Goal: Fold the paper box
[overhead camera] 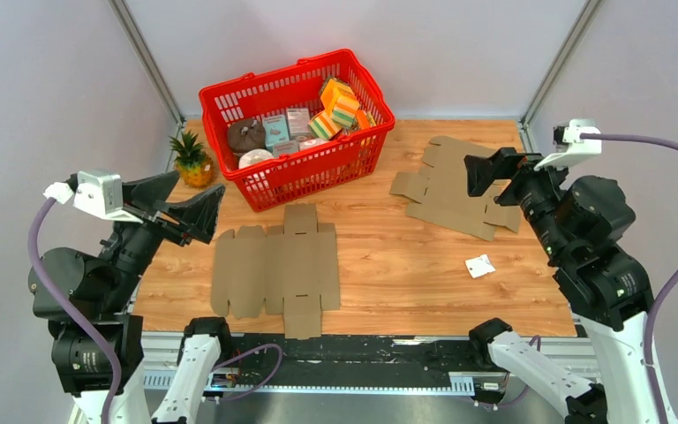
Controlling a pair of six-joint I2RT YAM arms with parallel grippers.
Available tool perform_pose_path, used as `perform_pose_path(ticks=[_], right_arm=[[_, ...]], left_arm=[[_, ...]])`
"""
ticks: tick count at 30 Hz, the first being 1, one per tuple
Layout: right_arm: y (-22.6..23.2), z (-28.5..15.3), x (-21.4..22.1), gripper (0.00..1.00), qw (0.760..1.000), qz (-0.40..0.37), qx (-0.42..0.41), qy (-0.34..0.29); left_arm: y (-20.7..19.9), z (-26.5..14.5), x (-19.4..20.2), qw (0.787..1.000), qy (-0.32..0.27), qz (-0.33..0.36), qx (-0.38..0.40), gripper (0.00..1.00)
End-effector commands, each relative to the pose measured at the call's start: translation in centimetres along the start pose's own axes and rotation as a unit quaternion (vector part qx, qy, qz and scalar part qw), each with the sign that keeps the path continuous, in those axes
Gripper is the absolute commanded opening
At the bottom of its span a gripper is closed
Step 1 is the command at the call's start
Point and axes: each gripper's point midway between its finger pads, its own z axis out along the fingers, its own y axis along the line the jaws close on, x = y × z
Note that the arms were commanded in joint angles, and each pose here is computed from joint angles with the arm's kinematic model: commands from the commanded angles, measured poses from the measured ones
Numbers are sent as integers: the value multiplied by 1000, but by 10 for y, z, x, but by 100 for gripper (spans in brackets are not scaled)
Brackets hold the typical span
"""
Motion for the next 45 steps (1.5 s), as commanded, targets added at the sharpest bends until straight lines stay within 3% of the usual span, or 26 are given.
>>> perform_pose_path(ticks=[1,6,11,12,15,21,24,26,27,30,31,36,45], right_arm=[[15,9,16,100,999,26,-32,32],[66,24,65,100,978,62,-163,111],[100,34,140,100,934,112,-249,230],[105,30,170,100,914,142,-263,276],[116,30,216,100,884,191,-282,321],[141,31,282,100,873,193,-270,357],[151,28,310,100,857,209,-272,384],[163,22,325,96,846,223,-284,394],[166,18,336,95,839,224,-283,407],[188,7,357,93,838,236,-284,402],[199,8,353,93,839,247,-299,381],[238,-22,384,81,812,286,-320,396],[253,-41,438,68,786,277,-314,454]], left_arm=[[1,15,19,999,35,-17,24,100],[-3,23,48,994,72,-65,53,99],[-8,30,95,974,151,-139,92,93],[-6,31,109,969,171,-155,94,91],[-8,27,142,951,217,-190,111,90],[-8,16,221,919,299,-242,93,88],[-25,5,271,895,354,-248,106,79],[-25,3,292,896,360,-246,79,75],[-32,-9,315,886,386,-243,83,72],[-19,-25,344,888,392,-237,30,66],[-14,-30,351,887,396,-235,15,66],[-1,-45,371,889,392,-237,-13,64],[-27,-48,370,876,393,-271,62,71]])
